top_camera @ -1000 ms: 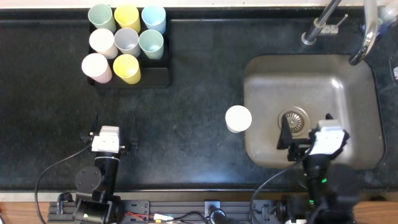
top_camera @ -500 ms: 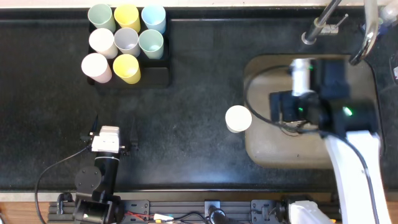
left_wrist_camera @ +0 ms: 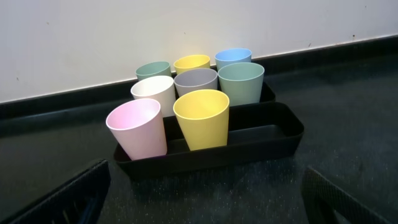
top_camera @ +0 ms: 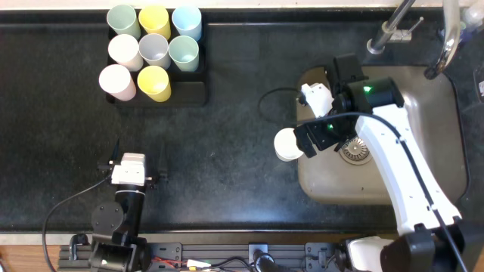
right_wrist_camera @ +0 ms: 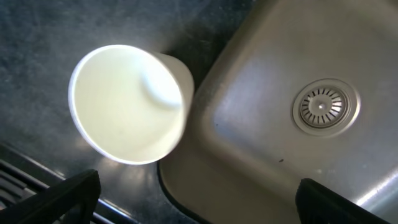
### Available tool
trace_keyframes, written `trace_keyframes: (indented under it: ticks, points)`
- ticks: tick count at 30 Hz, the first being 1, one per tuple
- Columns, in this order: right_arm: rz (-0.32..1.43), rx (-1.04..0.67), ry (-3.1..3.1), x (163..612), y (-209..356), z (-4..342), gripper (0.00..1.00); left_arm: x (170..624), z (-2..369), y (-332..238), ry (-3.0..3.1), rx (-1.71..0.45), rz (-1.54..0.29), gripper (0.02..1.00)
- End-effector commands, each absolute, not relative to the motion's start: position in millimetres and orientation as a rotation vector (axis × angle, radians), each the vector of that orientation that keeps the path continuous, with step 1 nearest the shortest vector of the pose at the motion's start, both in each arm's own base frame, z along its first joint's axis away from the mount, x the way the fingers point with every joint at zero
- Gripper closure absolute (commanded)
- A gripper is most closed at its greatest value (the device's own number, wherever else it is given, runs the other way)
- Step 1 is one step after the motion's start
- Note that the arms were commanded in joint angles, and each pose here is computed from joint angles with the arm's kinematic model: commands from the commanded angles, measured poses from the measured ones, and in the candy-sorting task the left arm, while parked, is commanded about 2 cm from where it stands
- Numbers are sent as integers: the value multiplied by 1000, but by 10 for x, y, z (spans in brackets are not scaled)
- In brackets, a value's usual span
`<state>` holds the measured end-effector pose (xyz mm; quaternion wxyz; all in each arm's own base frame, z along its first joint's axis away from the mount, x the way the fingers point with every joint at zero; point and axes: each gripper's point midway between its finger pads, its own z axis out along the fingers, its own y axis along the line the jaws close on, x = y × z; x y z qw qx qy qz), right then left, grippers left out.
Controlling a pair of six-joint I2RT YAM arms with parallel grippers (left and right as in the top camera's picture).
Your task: Store Cups
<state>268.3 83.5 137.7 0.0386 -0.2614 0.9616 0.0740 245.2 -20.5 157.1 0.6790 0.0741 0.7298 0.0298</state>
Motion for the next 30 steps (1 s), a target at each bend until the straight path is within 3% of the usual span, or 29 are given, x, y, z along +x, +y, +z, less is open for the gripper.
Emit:
trace_keyframes:
  ticks: [1,22,26,27,28,29,30]
  points:
    - [246,-822,2923,2800,844,1385,3,2449,1576,-211,1633,185,76,20]
    - [193,-871,2996,3032,884,893,1,2449,1576,-211,1633,185,76,20]
    - [191,-867,2978,3082,896,902,49,2449,1576,-211,1633,185,76,18]
    - [190,-867,2975,3091,899,910,145,2449,1576,-211,1633,185,76,18]
    - [197,-866,2971,3097,908,919,327,2449,1576,-211,1633,185,76,20]
    - [217,-846,2973,3100,938,936,954,2449,1576,-211,1633,185,76,20]
    - [243,-846,2972,3087,976,945,958,2449,1576,-211,1633,185,76,20]
